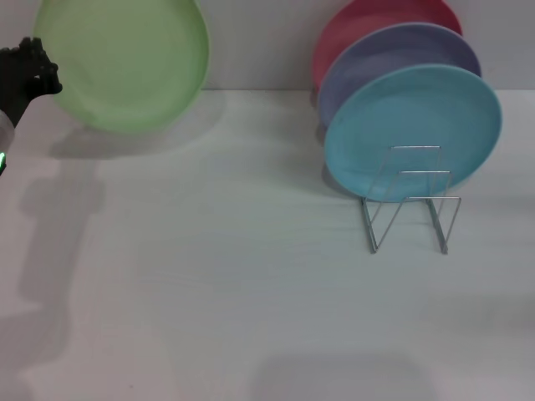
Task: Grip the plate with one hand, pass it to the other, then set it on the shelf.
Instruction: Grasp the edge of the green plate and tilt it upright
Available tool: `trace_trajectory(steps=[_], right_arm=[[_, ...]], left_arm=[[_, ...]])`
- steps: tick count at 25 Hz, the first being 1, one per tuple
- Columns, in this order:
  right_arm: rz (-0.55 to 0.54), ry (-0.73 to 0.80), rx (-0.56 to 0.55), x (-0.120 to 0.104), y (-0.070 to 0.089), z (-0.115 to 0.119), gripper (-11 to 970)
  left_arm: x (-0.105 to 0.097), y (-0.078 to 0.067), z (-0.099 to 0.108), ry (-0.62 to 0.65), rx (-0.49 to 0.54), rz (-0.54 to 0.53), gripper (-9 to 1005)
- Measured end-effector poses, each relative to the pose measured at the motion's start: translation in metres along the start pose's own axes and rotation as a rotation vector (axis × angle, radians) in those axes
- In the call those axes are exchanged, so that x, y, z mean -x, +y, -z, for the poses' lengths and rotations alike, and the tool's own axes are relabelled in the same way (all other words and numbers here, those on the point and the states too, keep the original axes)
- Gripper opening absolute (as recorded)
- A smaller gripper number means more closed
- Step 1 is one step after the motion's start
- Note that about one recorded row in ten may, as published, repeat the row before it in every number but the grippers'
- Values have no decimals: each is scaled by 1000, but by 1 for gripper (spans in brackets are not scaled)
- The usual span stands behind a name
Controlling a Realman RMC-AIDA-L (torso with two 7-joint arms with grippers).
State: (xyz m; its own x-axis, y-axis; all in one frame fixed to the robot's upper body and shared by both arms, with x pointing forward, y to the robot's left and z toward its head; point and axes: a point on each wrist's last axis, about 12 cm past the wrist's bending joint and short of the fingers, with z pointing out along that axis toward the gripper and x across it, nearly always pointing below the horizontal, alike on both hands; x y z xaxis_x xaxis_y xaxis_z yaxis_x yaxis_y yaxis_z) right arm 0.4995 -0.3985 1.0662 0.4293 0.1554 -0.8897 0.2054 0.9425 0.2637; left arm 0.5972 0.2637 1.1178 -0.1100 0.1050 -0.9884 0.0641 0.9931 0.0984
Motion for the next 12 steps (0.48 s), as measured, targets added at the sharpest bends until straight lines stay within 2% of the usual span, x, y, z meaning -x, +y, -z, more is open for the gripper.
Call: trace_trajectory(steps=[5,8,12], right_arm=[[2,10,2,-1,0,0,701],[3,16,13,-2,2,-1,701],[3,23,29,-3,4,-1,701]], left_arm=[[-7,-15,17,-144,2,-9,32],[-13,-18,22,-168,-22,7,32],[-29,-23,36,-201,-81,59,33]])
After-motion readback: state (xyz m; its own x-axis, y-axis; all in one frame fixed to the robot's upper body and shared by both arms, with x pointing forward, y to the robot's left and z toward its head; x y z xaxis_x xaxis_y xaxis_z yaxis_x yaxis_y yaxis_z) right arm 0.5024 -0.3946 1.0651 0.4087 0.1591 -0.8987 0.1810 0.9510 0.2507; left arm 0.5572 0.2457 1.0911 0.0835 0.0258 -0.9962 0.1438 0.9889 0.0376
